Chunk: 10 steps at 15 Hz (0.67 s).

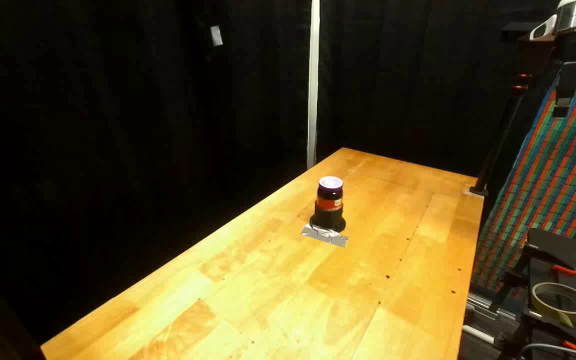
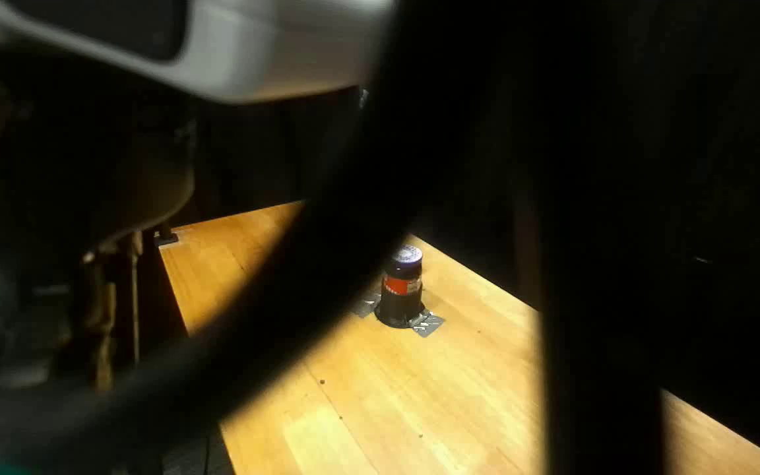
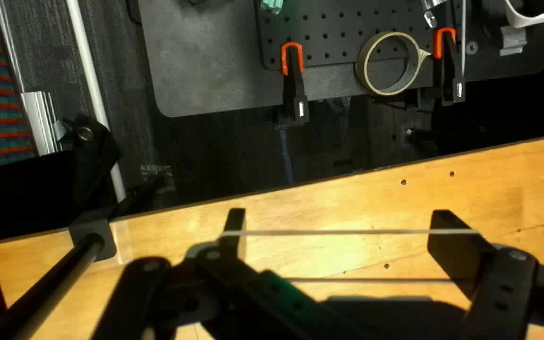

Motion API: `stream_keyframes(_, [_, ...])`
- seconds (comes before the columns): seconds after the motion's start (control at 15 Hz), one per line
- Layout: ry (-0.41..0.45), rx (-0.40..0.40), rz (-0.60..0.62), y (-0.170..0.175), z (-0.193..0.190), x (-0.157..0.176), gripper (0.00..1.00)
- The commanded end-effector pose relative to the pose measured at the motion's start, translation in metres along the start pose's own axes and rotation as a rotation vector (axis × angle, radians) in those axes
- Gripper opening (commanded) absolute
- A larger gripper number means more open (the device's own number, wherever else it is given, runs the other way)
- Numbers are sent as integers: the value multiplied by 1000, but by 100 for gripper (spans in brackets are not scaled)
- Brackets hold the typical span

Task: Put the rubber band around the jar..

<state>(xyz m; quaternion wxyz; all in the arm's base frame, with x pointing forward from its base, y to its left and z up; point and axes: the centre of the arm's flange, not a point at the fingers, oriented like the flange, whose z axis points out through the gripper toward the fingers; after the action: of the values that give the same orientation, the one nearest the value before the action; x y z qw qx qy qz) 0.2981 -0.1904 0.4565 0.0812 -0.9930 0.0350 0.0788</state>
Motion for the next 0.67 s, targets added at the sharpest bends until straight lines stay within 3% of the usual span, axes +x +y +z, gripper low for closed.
stream_keyframes(0.0, [2,-1,0,0,-1,0,100])
stream_keyframes(0.33, [7,-2,1,0,-3,0,100])
stream_keyframes(0.6, [-3,-21,-62,-8,-3,45,100])
